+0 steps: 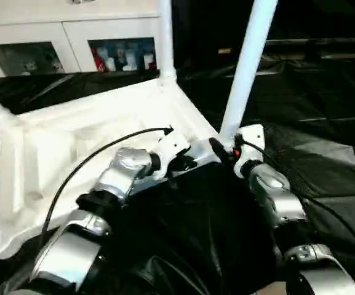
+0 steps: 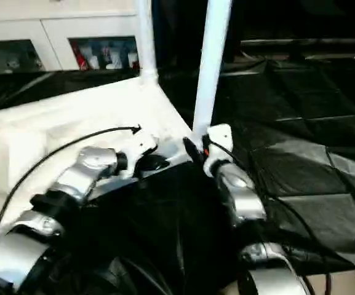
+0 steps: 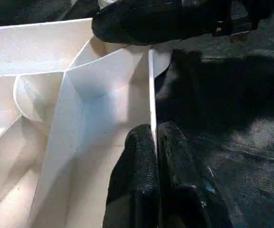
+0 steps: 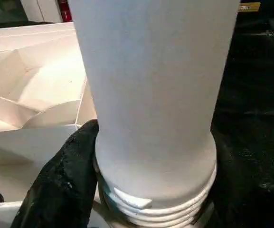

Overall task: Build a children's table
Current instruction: Rotate leg to tighten

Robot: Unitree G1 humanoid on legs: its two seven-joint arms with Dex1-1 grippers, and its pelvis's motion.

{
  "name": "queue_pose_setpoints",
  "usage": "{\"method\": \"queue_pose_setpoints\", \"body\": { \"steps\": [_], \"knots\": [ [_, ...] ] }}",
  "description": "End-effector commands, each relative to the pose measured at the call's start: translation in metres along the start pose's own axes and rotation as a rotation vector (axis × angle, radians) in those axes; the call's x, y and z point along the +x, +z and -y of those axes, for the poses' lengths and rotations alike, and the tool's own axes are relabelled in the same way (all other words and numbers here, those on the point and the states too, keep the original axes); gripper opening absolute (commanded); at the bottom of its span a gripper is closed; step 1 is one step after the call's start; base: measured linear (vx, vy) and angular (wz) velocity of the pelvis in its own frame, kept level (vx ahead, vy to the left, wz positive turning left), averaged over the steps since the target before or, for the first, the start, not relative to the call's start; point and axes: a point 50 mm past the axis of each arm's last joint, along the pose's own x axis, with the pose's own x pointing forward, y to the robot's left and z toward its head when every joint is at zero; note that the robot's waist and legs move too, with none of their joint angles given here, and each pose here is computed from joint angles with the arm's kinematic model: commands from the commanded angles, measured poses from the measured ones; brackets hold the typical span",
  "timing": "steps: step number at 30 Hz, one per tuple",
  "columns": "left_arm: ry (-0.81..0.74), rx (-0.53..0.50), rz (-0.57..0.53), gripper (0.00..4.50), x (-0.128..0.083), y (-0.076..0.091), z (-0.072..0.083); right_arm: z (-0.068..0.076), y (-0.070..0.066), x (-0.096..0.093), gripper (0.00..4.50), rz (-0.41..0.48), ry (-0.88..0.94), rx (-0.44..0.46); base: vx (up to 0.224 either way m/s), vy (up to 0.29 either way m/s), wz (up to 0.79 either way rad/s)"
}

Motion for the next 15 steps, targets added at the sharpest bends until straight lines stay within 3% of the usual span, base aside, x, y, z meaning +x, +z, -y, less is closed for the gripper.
{"method": "queue_pose_setpoints", "body": {
  "steps": [1, 4, 10, 15],
  "knots": [
    [0.017, -0.033, 0.083, 0.0, 0.011, 0.009, 0.008, -0.044, -0.023, 0.005, 3.49, -0.085, 0.201, 0.045, 0.0, 0.0, 0.0],
    [-0.052, 0.017, 0.093, 0.0, 0.001, 0.007, 0.008, -0.039, -0.013, 0.003, 3.82, -0.043, 0.293, 0.002, 0.0, 0.0, 0.0],
    [-0.191, 0.076, 0.062, 0.0, -0.025, -0.01, 0.007, -0.02, -0.003, -0.013, 3.82, -0.051, 0.481, -0.057, 0.0, 0.0, 0.0],
    [-0.275, 0.068, 0.057, 0.0, -0.042, -0.017, 0.006, -0.006, 0.001, -0.029, 3.82, -0.085, 0.618, -0.126, 0.0, 0.0, 0.0]
  ]
}}
